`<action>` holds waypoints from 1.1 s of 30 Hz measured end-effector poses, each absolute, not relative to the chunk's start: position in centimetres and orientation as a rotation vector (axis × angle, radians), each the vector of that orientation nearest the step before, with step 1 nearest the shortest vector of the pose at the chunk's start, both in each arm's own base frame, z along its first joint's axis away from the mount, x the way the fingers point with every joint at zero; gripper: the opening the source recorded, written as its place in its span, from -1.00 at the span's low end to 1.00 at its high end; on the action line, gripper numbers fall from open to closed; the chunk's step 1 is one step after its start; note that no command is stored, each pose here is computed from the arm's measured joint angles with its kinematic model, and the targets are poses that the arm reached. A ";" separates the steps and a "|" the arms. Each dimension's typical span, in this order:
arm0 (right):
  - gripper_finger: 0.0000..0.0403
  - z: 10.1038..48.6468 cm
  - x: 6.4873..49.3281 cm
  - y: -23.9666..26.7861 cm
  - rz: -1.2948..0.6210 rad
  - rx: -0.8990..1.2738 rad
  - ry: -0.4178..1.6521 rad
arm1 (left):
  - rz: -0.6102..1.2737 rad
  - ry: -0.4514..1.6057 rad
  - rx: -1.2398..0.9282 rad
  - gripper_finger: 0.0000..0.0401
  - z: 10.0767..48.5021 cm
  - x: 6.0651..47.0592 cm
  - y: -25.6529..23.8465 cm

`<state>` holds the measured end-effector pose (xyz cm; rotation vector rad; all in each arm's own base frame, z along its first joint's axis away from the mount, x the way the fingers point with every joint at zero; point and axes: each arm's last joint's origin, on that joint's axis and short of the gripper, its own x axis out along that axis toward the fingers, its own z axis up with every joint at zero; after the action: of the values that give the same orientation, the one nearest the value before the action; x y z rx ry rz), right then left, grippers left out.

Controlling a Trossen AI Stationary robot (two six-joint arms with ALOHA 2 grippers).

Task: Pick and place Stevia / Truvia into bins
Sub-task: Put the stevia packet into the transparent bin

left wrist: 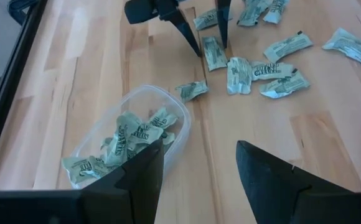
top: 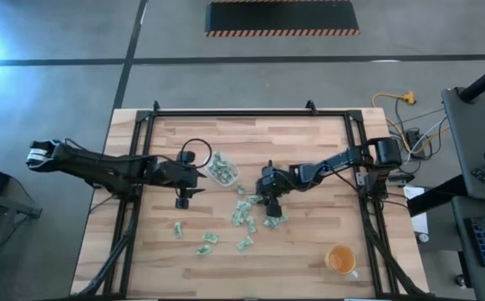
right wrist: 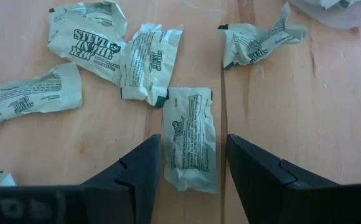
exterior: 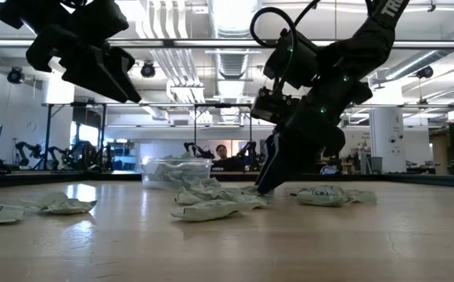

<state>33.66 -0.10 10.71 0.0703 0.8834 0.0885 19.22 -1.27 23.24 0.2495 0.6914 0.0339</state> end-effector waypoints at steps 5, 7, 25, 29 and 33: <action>-0.27 10.7 33.6 -0.1 0.087 0.056 0.894 | 0.033 0.695 0.250 -0.08 23.2 19.2 -1.3; -0.35 10.7 33.5 -0.1 0.087 0.050 0.899 | 0.033 0.697 0.250 -0.08 23.2 19.2 -1.3; -0.94 14.5 35.7 -0.6 0.030 -0.121 0.863 | 0.032 0.700 0.252 -0.08 23.2 19.2 -1.3; -0.94 16.1 36.9 -0.7 -0.016 -0.207 0.799 | 0.031 0.700 0.254 -0.08 23.2 19.2 -1.3; -0.94 17.2 38.5 -1.3 -0.067 -0.277 0.657 | 0.032 0.699 0.254 -0.08 23.2 19.2 -1.3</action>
<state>38.48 -1.27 17.24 -0.2771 0.6571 -0.0674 19.17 -1.28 23.18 0.2542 0.6990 0.0315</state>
